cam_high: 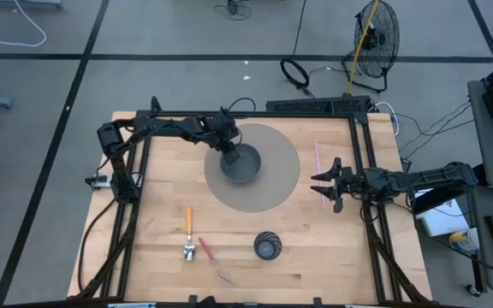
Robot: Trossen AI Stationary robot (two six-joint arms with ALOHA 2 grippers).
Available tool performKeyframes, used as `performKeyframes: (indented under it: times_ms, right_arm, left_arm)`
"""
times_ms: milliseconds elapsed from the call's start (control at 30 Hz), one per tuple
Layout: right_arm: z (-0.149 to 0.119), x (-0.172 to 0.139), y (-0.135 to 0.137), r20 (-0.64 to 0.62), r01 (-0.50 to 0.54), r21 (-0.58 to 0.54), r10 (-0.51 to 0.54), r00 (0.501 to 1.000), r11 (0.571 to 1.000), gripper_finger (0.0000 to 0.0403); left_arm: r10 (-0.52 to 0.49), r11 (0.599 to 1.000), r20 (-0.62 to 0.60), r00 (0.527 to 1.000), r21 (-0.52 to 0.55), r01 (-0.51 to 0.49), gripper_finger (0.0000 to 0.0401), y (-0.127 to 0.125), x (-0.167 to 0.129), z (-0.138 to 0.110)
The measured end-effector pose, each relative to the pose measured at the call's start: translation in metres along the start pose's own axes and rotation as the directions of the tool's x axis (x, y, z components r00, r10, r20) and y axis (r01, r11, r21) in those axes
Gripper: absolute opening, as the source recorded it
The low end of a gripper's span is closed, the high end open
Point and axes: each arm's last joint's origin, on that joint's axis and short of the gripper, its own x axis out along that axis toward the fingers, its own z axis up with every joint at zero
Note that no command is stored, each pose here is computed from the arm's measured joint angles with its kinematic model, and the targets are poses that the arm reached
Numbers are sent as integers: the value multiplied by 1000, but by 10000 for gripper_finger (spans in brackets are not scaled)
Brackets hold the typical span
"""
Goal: Pick & Place Utensil
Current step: Put the dark blue bowl on the center gray placemat
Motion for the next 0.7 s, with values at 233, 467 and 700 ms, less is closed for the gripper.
performKeyframes:
  times_ms: [233,467,700]
  right_arm:
    - [0,0,0,0,0,0,0,1000,1000,155]
    - [0,0,0,0,0,0,0,1000,1000,155]
    - [0,0,0,0,0,0,0,1000,1000,155]
  left_arm:
    - [-25,1000,25,999,7,24,61,-1,0,3]
    - [-50,999,32,998,6,49,111,-2,0,3]
    - [-52,999,42,998,5,52,143,-2,-1,4]
